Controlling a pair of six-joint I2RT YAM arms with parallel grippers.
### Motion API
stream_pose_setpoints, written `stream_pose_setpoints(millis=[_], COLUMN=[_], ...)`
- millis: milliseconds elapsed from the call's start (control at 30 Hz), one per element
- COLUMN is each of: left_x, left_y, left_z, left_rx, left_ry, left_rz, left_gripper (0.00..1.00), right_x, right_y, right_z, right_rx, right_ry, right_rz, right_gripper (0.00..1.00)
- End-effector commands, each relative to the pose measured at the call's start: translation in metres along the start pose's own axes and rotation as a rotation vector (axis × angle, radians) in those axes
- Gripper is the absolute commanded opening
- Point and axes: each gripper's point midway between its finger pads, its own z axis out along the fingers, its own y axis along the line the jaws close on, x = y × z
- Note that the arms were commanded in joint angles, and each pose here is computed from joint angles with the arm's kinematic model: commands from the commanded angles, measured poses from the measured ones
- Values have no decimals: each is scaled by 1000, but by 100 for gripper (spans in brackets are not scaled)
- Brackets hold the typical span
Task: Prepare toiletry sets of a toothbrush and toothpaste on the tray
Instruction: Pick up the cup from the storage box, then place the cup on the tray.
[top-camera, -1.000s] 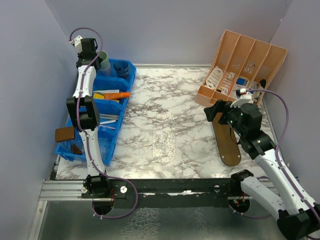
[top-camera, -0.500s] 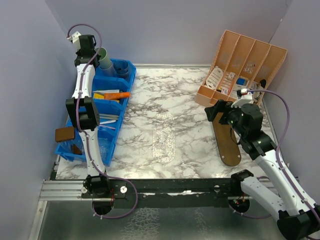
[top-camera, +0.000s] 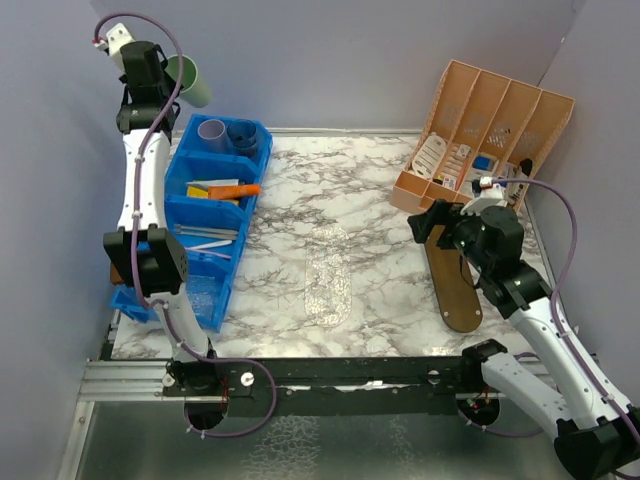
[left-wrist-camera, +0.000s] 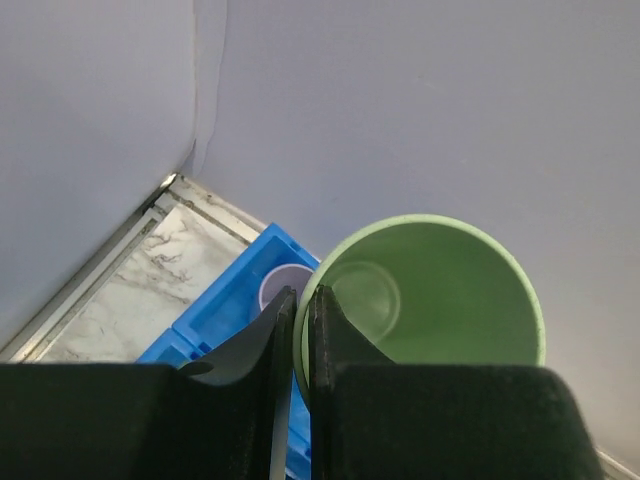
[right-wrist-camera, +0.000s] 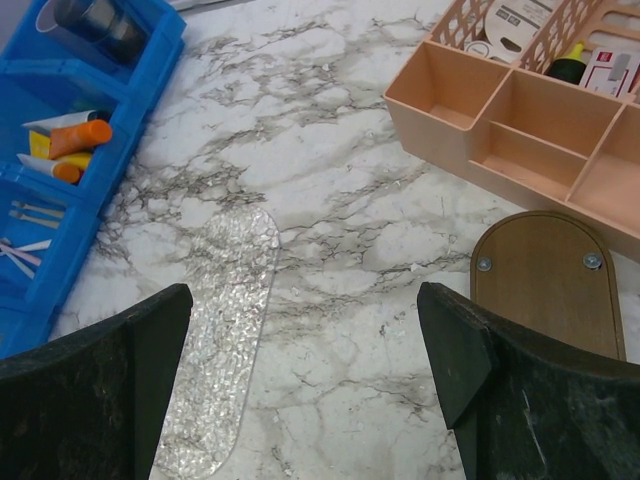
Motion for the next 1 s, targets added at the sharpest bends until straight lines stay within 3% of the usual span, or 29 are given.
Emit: stream_pose_setpoints(millis=[0,133,333,567,733,967], left_x=[-20,33,132,230,276,307], left_y=[-35,-67,-133,-164,-174,-181], left_z=[-87,-137,-210,-280,-319,-345], left_rx=[197,318,539,671,734,777], left_ry=[2,85,192,235,224,225], left_rz=[16,112,371,691,863,964], left_gripper=[0,0,0,0,0,0], right_x=[2,10,13,1,7,41], right_y=[7,6,13,35,57,70], right_z=[0,2,5,10,27,57], right_rx=[-21,-4,-33,-97,-176,-205], right_ry=[35,62,118,188,294,493], right_rz=[70,121,107,134,190,242], right_gripper=[97,97,95,89,80,69])
